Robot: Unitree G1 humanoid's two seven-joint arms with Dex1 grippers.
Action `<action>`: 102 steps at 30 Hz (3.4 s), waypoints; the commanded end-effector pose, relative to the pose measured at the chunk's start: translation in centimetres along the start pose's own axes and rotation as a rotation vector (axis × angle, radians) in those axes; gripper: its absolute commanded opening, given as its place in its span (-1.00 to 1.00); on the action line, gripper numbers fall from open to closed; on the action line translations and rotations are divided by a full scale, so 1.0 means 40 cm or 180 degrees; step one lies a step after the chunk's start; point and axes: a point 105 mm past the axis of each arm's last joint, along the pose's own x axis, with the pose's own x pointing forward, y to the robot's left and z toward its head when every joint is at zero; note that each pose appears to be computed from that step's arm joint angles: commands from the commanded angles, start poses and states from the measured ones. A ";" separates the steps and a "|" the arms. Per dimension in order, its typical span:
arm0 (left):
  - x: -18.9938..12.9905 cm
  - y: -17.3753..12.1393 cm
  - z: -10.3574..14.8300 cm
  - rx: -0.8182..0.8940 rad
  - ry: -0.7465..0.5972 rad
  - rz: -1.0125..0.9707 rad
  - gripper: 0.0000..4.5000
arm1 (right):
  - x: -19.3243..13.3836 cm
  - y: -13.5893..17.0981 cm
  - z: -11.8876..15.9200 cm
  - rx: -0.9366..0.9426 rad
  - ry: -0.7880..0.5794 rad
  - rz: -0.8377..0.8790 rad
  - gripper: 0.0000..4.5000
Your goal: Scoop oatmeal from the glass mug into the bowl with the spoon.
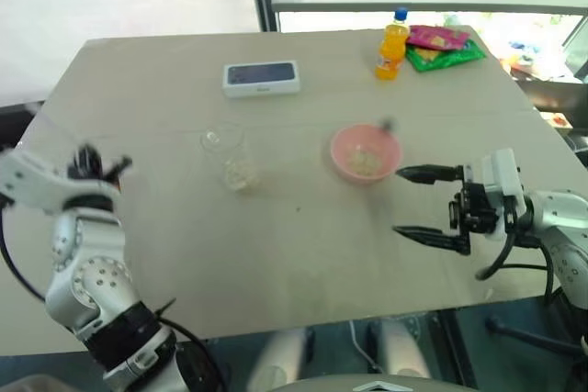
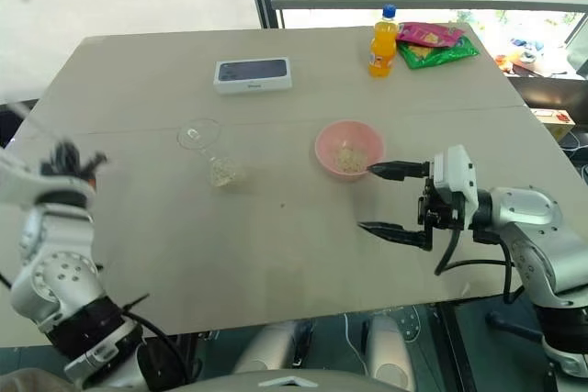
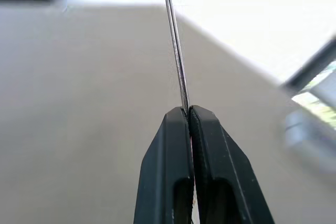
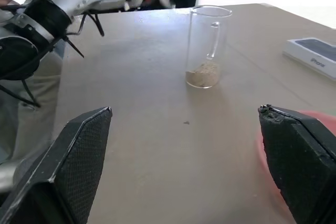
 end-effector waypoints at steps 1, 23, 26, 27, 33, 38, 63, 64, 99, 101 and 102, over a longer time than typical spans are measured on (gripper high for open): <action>-0.020 -0.183 0.067 -0.0050 -0.0236 -0.1342 -0.99 | 0.001 -0.011 0.020 -0.0102 -0.0080 -0.0055 1.00; -0.388 -0.413 -0.278 -0.0129 0.2466 -0.4886 -0.99 | 0.122 0.009 0.125 0.1379 -0.0709 0.0319 1.00; -0.370 -0.421 -0.289 -0.0105 0.2391 -0.4967 -0.99 | 0.135 0.014 0.138 0.1477 -0.0761 0.0397 1.00; -0.361 -0.425 -0.293 -0.0056 0.2318 -0.4993 -0.99 | 0.138 0.017 0.141 0.1502 -0.0766 0.0423 1.00; -0.359 -0.447 -0.307 -0.0182 0.2263 -0.5104 -0.99 | 0.146 0.021 0.134 0.1562 -0.0711 0.0398 1.00; -0.359 -0.435 -0.313 -0.0168 0.2313 -0.5103 -1.00 | 0.136 0.003 0.140 0.1509 -0.0784 0.0245 0.45; -0.375 -0.370 -0.255 -0.0134 0.1870 -0.4056 0.59 | 0.066 -0.096 0.087 0.1217 -0.0632 -0.0551 -1.00; -0.403 -0.352 -0.257 -0.0080 0.1912 -0.3906 0.59 | 0.054 -0.106 0.084 0.1218 -0.0633 -0.0633 -1.00; -0.068 0.034 -0.145 0.1550 0.1717 -0.2431 0.59 | -0.026 -0.135 0.063 0.1119 -0.0742 -0.1261 -1.00; -0.054 0.034 -0.175 0.1629 0.1768 -0.2420 0.59 | -0.027 -0.135 0.060 0.1127 -0.0747 -0.1270 -1.00; -0.049 0.033 -0.187 0.1671 0.1786 -0.2432 0.59 | -0.027 -0.135 0.059 0.1127 -0.0749 -0.1274 -1.00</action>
